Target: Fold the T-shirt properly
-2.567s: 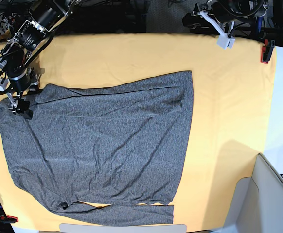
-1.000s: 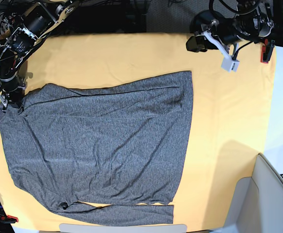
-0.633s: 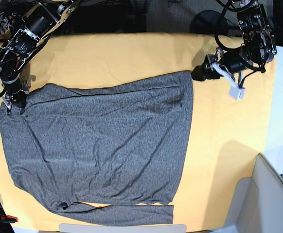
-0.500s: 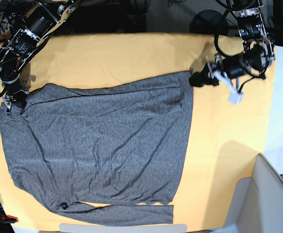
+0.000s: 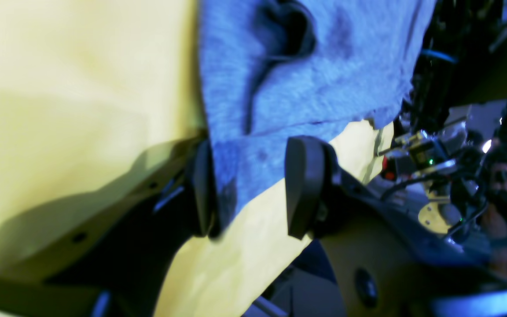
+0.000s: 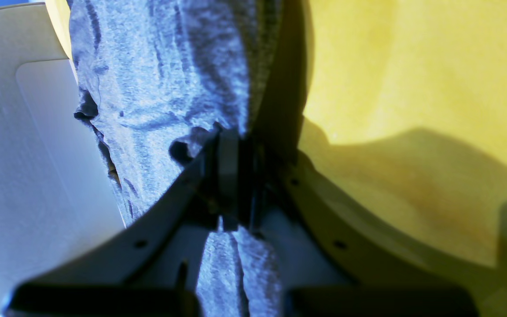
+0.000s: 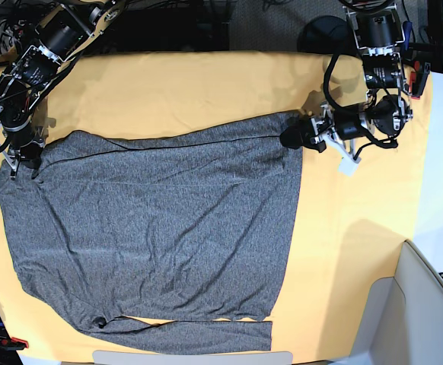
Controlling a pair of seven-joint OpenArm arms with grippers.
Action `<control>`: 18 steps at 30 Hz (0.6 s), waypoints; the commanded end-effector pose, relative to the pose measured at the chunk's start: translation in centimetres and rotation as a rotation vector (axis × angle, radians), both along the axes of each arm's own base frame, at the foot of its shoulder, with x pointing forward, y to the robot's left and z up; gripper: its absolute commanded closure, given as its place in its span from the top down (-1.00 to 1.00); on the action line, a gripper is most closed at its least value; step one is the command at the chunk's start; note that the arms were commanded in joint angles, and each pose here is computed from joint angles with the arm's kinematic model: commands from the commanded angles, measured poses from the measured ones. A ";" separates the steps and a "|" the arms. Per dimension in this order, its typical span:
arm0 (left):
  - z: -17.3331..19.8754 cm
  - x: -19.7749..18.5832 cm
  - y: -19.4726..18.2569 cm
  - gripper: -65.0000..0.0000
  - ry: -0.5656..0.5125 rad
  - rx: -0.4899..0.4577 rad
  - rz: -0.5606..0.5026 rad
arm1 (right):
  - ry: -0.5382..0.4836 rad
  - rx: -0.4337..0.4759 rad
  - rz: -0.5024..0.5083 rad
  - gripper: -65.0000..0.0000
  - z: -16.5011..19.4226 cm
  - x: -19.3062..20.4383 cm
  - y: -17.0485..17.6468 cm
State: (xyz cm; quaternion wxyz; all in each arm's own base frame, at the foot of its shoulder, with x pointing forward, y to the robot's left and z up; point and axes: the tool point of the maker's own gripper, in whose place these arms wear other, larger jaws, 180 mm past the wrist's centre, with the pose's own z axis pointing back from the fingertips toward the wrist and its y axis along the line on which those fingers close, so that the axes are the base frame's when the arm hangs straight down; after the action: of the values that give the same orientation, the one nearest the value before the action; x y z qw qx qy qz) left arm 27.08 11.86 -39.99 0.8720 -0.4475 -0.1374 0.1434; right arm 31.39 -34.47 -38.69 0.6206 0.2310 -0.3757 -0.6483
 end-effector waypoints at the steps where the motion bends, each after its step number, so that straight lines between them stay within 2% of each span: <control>1: 1.1 1.1 0.1 -0.22 -0.037 -0.008 0.011 | -0.024 -0.005 0.004 -1.00 0.8 0.5 -0.1; 6: 1.3 1.6 -1.4 -0.23 -0.053 -0.005 -0.028 | -0.024 -0.005 0.004 -1.00 0.8 0.5 -0.1; 15: 0.3 2.5 -2.7 -0.24 -0.030 -0.022 -0.005 | -0.014 -0.001 0.005 -1.00 0.4 0.1 0.0; 18: 0.0 2.7 -3.0 -0.41 -0.034 -0.019 0.008 | -0.011 -0.004 0.005 -1.00 0.3 0.0 -0.1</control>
State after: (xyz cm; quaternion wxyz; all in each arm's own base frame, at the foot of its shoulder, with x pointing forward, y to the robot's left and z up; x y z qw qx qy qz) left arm 29.54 9.04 -40.31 0.8677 -0.4519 -0.1491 0.1439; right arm 31.12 -34.43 -38.84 0.6217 0.2312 -0.3749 -0.6477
